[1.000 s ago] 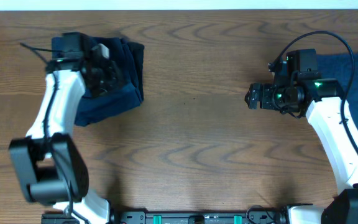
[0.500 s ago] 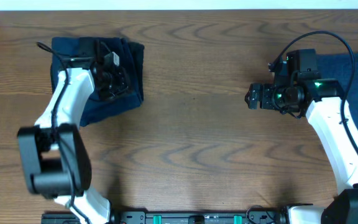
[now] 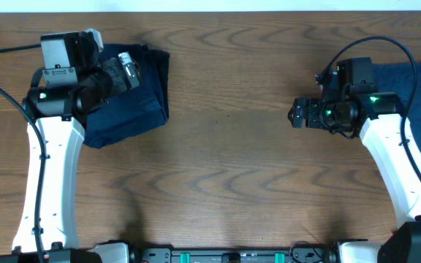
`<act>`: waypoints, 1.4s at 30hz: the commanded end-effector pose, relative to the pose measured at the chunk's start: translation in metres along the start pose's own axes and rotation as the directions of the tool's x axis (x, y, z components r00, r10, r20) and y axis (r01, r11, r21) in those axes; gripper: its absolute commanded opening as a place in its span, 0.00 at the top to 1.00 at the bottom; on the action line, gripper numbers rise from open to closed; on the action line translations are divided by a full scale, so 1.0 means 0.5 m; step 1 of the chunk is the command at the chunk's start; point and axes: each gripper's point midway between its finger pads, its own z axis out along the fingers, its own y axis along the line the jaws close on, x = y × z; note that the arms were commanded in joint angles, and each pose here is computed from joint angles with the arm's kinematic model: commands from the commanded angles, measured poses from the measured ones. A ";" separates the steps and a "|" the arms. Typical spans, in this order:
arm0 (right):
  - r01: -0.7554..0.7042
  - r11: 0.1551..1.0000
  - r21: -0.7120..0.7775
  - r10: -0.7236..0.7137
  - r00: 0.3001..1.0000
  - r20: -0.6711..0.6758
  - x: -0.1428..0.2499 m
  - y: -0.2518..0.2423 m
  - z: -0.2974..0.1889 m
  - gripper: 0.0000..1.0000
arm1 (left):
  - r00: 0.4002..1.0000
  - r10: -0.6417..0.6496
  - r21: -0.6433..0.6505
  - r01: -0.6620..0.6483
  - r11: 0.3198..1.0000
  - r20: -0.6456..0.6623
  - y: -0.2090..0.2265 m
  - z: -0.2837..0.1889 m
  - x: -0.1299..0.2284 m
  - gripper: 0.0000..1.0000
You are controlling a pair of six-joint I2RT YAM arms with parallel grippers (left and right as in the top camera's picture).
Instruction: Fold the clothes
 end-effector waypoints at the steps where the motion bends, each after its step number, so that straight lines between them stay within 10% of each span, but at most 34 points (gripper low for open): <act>1: -0.001 1.000 0.006 0.001 1.000 0.004 -0.003 -0.002 -0.002 0.01 | 1.000 0.003 -0.042 -0.003 0.999 0.013 0.016 0.001 -0.007 0.02; 20: 0.013 1.000 0.000 -0.013 1.000 0.010 -0.001 0.008 -0.006 0.01 | 1.000 0.003 -0.043 -0.003 0.999 0.013 0.016 0.001 -0.007 0.02; 26: 0.080 0.989 0.124 -0.104 0.974 0.201 -0.032 0.019 -0.107 0.01 | 1.000 0.003 -0.043 -0.002 0.999 0.012 0.016 0.001 -0.007 0.02; 42: 0.180 0.983 0.031 -0.103 0.408 0.907 0.073 0.091 -0.631 0.01 | 1.000 0.003 -0.043 -0.002 0.999 0.012 0.016 0.001 -0.007 0.02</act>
